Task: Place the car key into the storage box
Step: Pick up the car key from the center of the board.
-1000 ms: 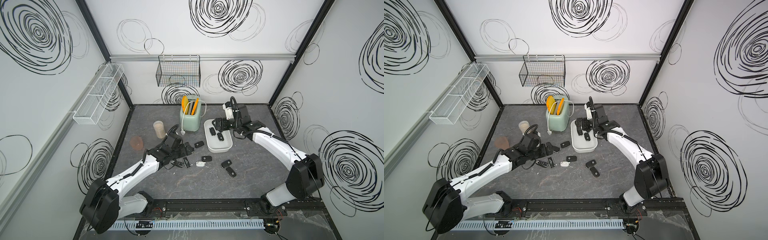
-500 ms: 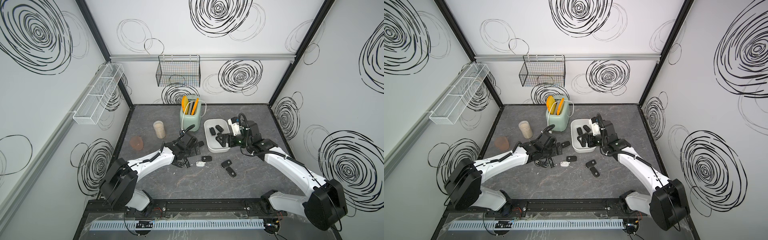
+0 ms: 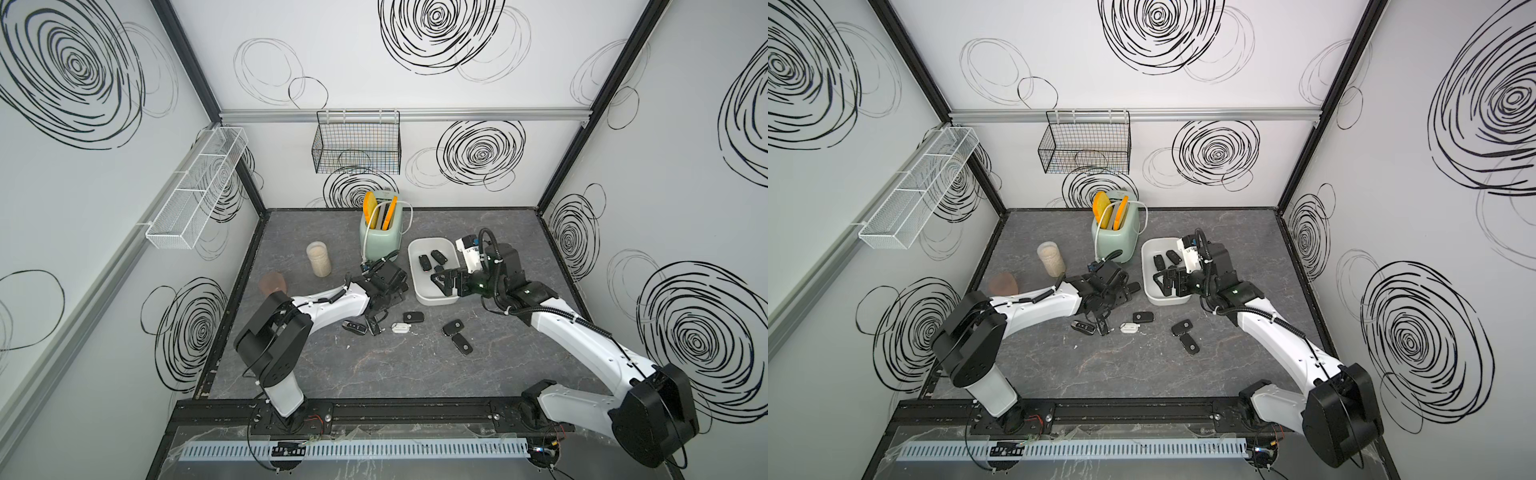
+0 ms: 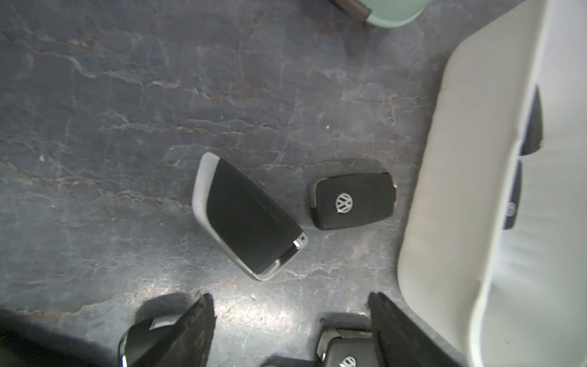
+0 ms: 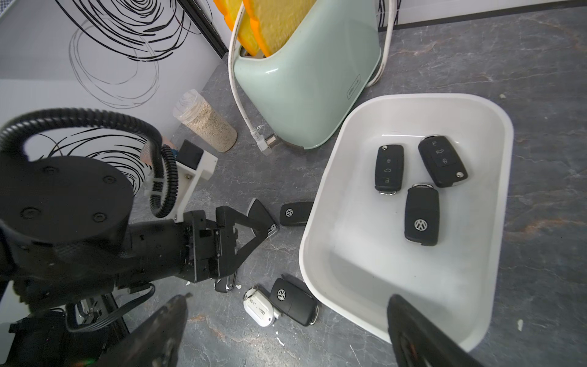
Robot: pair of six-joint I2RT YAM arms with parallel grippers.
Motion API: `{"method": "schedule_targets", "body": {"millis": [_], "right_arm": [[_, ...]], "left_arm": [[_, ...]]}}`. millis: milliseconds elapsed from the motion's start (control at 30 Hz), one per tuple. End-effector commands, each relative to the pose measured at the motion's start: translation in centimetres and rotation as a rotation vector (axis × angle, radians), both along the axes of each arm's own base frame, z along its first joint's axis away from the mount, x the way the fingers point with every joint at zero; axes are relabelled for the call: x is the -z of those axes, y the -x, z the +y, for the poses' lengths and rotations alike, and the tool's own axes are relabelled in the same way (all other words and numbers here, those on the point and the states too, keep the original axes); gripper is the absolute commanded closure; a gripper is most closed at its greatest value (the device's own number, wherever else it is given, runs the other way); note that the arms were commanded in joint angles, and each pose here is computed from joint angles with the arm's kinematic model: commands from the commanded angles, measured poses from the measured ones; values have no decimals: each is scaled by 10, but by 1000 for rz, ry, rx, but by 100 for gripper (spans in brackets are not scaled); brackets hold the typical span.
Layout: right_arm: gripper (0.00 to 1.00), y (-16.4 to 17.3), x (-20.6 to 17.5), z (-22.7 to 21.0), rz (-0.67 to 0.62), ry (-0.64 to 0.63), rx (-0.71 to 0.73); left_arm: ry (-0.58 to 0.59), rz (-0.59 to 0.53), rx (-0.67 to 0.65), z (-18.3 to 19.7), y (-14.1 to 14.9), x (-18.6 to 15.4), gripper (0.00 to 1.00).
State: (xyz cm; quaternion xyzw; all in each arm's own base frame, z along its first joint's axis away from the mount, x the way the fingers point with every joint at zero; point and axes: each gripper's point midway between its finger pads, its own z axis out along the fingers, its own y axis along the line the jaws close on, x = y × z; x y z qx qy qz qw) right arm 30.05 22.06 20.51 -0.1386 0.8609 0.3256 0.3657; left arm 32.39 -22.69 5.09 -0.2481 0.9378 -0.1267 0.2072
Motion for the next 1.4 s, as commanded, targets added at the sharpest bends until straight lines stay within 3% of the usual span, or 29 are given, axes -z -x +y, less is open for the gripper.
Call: {"method": "schedule_targets", "body": {"millis": [0, 600, 900, 1367], "right_arm": [[1, 0, -9, 1, -48, -9, -11], [1, 6, -4, -3, -63, 2, -13], [1, 6, -3, -6, -75, 8, -3], [1, 1, 2, -9, -83, 33, 21]], "left_arm": [[7, 27, -136, 13, -2, 4, 22], [-10, 119, -293, 19, -26, 32, 23], [-70, 163, -326, 33, -19, 50, 32], [-181, 233, -241, 50, -3, 64, 49]]}}
